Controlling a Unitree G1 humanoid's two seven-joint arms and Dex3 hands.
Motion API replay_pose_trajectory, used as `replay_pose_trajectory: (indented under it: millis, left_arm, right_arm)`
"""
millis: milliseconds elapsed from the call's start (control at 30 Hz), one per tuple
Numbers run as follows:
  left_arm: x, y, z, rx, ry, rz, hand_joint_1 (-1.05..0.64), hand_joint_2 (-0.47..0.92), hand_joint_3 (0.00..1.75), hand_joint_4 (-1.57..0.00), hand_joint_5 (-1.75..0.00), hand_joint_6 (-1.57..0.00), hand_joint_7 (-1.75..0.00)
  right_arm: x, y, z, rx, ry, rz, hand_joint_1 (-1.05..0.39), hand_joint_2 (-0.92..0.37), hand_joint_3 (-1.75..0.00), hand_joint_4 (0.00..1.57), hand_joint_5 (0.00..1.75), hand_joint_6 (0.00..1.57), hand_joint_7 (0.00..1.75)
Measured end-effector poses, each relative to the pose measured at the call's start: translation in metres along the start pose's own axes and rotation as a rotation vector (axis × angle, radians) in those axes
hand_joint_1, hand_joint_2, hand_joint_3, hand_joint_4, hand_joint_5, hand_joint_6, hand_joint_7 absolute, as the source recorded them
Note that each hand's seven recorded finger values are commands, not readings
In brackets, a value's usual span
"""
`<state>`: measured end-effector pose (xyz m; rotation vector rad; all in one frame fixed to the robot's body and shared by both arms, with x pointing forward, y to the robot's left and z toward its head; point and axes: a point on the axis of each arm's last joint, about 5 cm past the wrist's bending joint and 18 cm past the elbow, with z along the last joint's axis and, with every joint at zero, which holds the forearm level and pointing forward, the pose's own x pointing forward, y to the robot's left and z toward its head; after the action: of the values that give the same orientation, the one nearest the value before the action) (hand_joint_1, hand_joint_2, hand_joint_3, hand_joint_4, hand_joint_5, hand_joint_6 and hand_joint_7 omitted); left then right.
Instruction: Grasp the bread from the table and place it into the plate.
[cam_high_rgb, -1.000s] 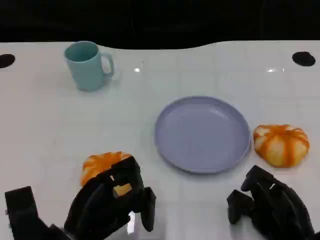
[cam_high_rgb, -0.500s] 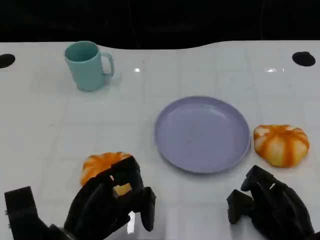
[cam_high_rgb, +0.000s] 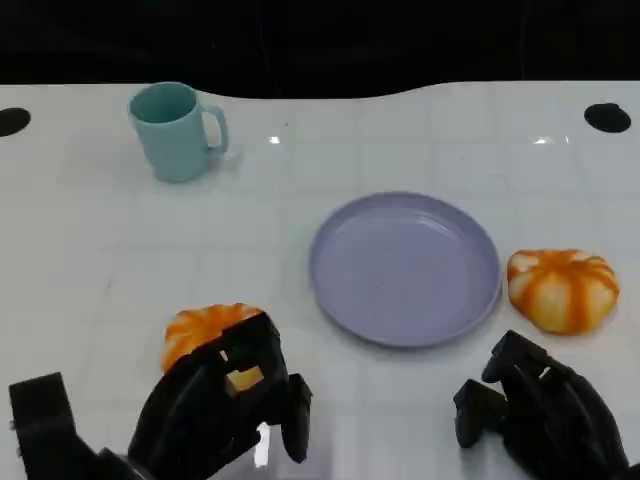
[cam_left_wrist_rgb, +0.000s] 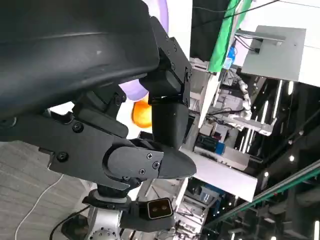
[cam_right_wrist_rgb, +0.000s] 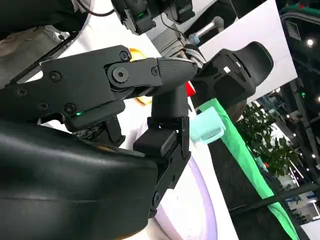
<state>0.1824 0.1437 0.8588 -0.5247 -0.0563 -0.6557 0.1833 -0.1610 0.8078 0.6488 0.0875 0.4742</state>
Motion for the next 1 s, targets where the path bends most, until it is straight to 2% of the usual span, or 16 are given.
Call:
replay_pose_trajectory:
  millis: [33, 67, 133, 167, 233, 300, 367, 433, 600, 767, 867, 1000]
  left_arm:
    - [0.000, 0.000, 0.000, 0.002, -0.001, -0.001, -0.73, 0.92, 0.32, -0.66, -1.73, -0.48, -1.49]
    - [0.000, 0.000, 0.001, 0.011, -0.008, -0.003, -0.74, 0.92, 0.32, -0.61, -1.69, -0.47, -1.37]
    - [0.001, 0.002, 0.005, 0.076, -0.030, -0.015, -0.76, 0.92, 0.35, -0.52, -1.49, -0.42, -1.04]
    - [0.002, 0.003, 0.010, 0.139, -0.044, -0.021, -0.77, 0.92, 0.34, -0.50, -1.42, -0.42, -0.93]
    - [0.003, 0.006, 0.021, 0.293, -0.067, -0.042, -0.79, 0.92, 0.31, -0.43, -1.18, -0.40, -0.63]
    - [0.004, 0.010, 0.033, 0.450, -0.065, -0.064, -0.73, 0.92, 0.20, -0.36, -0.95, -0.37, -0.41]
    - [0.002, 0.012, 0.045, 0.583, -0.045, -0.073, -0.71, 0.92, 0.16, -0.35, -0.87, -0.37, -0.34]
    - [0.000, 0.012, 0.053, 0.680, -0.030, -0.071, -0.71, 0.92, 0.14, -0.25, -0.77, -0.32, -0.22]
    - [-0.005, 0.007, 0.083, 1.116, -0.007, -0.059, -0.74, 0.92, 0.15, -0.16, -0.71, -0.27, -0.13]
    - [-0.005, -0.003, 0.106, 1.556, 0.093, -0.076, -0.78, 0.92, 0.11, -0.11, -0.57, -0.24, -0.04]
    - [-0.003, -0.007, 0.109, 1.735, 0.185, -0.077, -0.80, 0.92, 0.07, -0.16, -0.49, -0.24, -0.02]
    - [0.002, -0.009, 0.103, 1.876, 0.307, -0.085, -0.79, 0.92, 0.02, -0.26, -0.32, -0.27, -0.01]
  right_arm:
    - [0.000, 0.0001, 0.000, 0.000, 0.000, 0.000, -0.55, -0.92, -0.26, 0.78, 1.66, 0.68, 1.43]
    - [0.000, 0.0002, 0.000, 0.000, 0.000, -0.001, -0.55, -0.92, -0.26, 0.78, 1.67, 0.68, 1.43]
    - [0.000, 0.0004, 0.000, 0.000, -0.001, -0.002, -0.55, -0.92, -0.26, 0.78, 1.67, 0.68, 1.43]
    - [0.000, 0.0005, 0.000, 0.000, -0.001, -0.002, -0.55, -0.92, -0.26, 0.78, 1.67, 0.68, 1.43]
    - [0.000, 0.0006, 0.000, 0.001, 0.000, -0.002, -0.56, -0.92, -0.25, 0.78, 1.67, 0.68, 1.43]
    - [0.001, 0.0007, 0.000, 0.001, 0.000, -0.001, -0.55, -0.92, -0.25, 0.78, 1.67, 0.68, 1.42]
    - [0.001, 0.0008, 0.000, 0.001, -0.001, -0.001, -0.55, -0.92, -0.25, 0.78, 1.67, 0.68, 1.42]
    - [0.001, 0.0008, 0.000, 0.000, -0.001, -0.001, -0.55, -0.92, -0.26, 0.77, 1.67, 0.68, 1.42]
    - [0.001, 0.0011, 0.000, 0.001, 0.000, -0.004, -0.55, -0.92, -0.25, 0.79, 1.63, 0.69, 1.40]
    - [0.001, 0.0013, 0.000, 0.003, 0.002, -0.007, -0.56, -0.92, -0.26, 0.79, 1.64, 0.69, 1.40]
    - [0.001, 0.0013, 0.000, 0.001, 0.000, -0.007, -0.56, -0.92, -0.26, 0.79, 1.65, 0.68, 1.41]
    - [0.001, 0.0015, 0.000, -0.003, -0.001, -0.006, -0.56, -0.92, -0.27, 0.79, 1.65, 0.68, 1.41]
